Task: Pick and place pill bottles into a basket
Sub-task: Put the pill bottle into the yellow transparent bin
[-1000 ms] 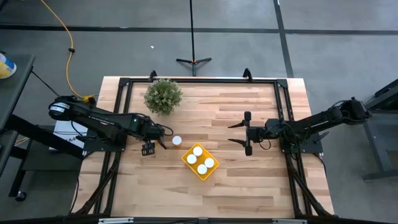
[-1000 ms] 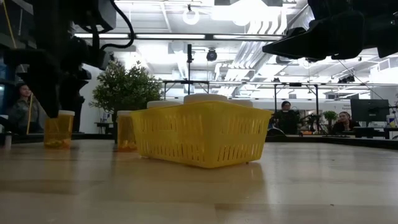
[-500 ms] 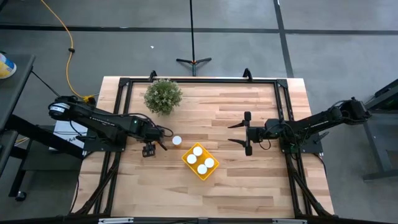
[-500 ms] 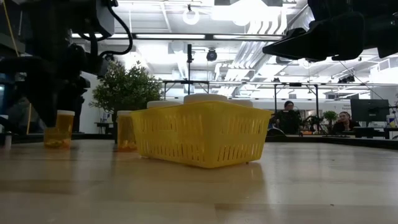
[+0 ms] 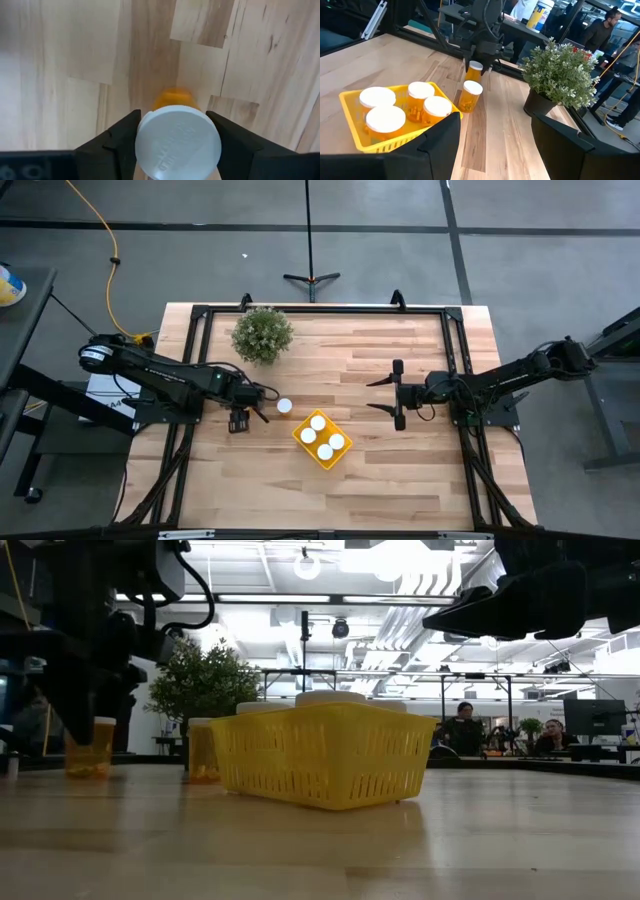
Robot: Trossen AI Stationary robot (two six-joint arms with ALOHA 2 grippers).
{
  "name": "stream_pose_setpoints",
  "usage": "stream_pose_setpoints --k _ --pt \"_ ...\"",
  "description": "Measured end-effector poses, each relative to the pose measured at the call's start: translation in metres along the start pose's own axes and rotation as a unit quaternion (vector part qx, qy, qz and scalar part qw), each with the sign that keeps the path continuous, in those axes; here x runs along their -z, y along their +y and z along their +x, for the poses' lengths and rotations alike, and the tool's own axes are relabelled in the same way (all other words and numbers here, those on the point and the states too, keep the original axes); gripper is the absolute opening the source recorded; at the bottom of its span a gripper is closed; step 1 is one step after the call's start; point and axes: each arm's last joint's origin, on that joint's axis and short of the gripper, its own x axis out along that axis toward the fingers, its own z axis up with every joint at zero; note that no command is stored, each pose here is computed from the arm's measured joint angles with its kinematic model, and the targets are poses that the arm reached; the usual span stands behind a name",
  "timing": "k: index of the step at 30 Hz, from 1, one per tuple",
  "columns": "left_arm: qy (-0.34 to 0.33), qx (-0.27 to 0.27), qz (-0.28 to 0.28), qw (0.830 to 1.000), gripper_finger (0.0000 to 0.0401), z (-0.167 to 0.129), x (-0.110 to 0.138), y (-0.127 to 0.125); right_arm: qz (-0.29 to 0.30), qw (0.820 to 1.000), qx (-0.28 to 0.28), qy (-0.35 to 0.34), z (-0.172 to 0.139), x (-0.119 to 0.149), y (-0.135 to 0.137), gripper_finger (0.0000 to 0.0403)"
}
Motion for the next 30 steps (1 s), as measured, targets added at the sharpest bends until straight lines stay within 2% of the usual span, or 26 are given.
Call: stream_pose_setpoints --k 4,9,14,20,25,30 --pt "0.004 0.009 0.000 1.000 0.0238 0.000 0.000 0.000 0.000 1.000 0.000 0.000 0.000 0.000 0.000 0.0236" --pt "0.012 0.018 -0.010 1.000 0.0264 -0.003 0.000 -0.001 0.000 1.000 0.000 0.000 0.000 0.000 0.000 0.0236" --pt "-0.001 0.024 -0.014 1.000 0.0239 -0.021 -0.011 -0.002 0.009 1.000 0.000 -0.001 0.000 0.000 0.000 0.0236" --pt "-0.071 0.044 -0.012 0.996 0.0238 -0.055 -0.035 -0.005 0.024 1.000 0.001 -0.004 0.000 -0.001 0.000 0.0236" --pt "-0.131 0.053 -0.008 0.990 0.0259 -0.083 -0.052 -0.006 0.059 0.998 0.003 -0.011 0.000 -0.002 -0.001 0.0237" --pt "-0.179 0.065 -0.003 0.982 0.0237 -0.103 -0.063 -0.007 0.099 0.995 -0.008 -0.031 0.003 -0.013 -0.003 0.0250"
